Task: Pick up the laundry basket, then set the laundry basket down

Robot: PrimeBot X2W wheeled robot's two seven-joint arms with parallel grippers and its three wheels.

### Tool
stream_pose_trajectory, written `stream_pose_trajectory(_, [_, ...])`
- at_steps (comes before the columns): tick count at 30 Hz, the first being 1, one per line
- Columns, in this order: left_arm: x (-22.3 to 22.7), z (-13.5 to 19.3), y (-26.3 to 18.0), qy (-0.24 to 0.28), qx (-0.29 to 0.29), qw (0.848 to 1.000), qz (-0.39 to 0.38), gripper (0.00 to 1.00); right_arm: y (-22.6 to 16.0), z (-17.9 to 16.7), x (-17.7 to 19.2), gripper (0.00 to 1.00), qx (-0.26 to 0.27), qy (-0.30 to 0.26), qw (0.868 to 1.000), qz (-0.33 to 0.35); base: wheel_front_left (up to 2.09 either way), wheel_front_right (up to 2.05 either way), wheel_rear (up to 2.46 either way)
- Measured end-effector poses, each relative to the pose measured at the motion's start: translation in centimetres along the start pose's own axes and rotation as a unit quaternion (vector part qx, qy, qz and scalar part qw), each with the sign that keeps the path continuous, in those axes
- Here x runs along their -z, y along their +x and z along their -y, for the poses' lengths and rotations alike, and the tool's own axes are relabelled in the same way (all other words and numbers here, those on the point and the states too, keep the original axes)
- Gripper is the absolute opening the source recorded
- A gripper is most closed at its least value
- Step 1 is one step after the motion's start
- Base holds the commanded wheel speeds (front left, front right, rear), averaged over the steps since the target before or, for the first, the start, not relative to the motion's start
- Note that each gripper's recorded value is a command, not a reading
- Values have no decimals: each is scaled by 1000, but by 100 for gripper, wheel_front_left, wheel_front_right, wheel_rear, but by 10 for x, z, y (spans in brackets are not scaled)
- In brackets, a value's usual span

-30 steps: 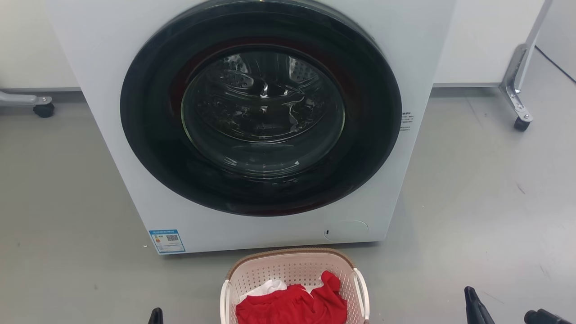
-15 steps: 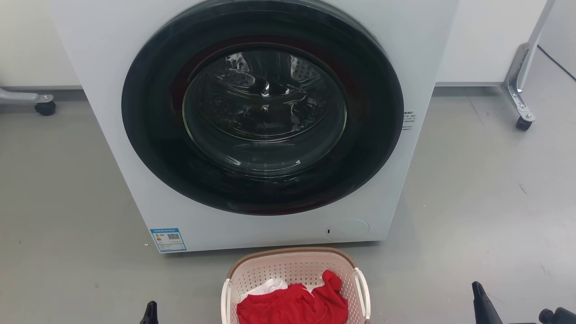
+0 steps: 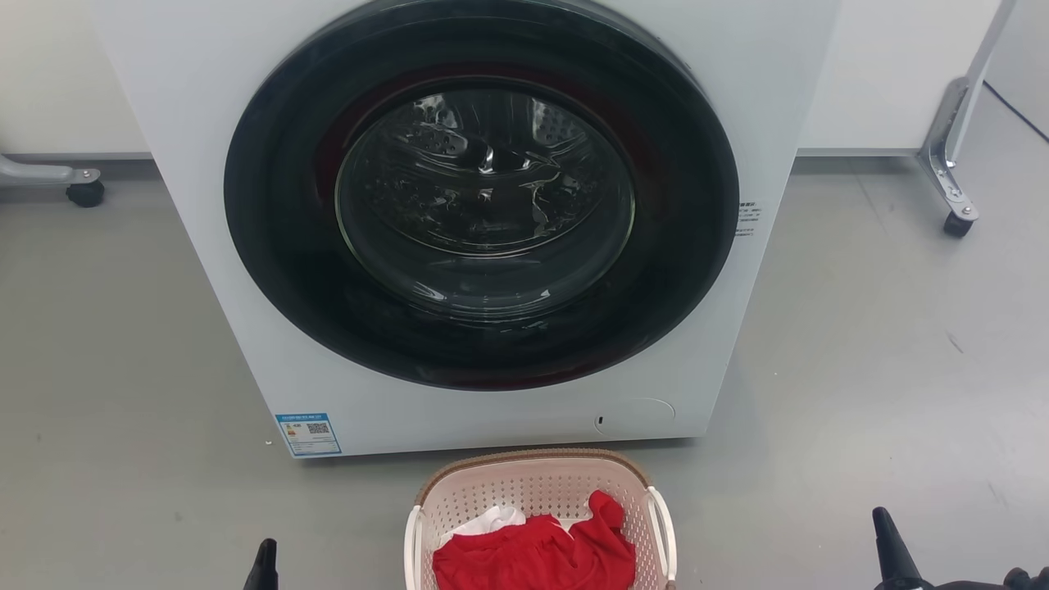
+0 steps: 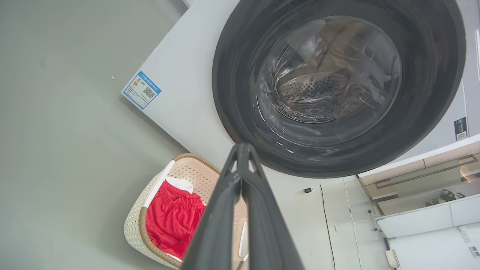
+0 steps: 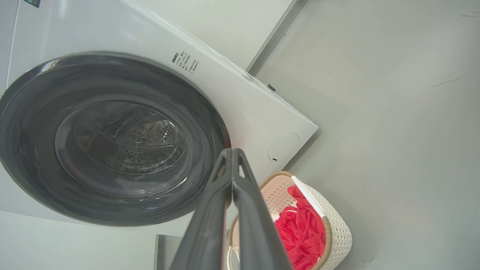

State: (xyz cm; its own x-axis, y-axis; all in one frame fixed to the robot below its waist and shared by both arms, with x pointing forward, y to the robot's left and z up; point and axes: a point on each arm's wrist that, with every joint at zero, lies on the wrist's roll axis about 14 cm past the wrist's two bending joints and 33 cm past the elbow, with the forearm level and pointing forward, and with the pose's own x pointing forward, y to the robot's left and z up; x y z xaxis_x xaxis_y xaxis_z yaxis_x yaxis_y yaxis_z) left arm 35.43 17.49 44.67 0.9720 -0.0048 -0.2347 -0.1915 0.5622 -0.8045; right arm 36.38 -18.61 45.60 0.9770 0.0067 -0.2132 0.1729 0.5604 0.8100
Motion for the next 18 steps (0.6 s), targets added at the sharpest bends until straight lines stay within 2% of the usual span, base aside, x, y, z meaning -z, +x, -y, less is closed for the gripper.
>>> stream_pose_trajectory(18, [-12, 6, 8, -132, 21, 991, 2, 0, 6, -5, -12, 0, -16, 137, 990, 9, 0, 0, 0])
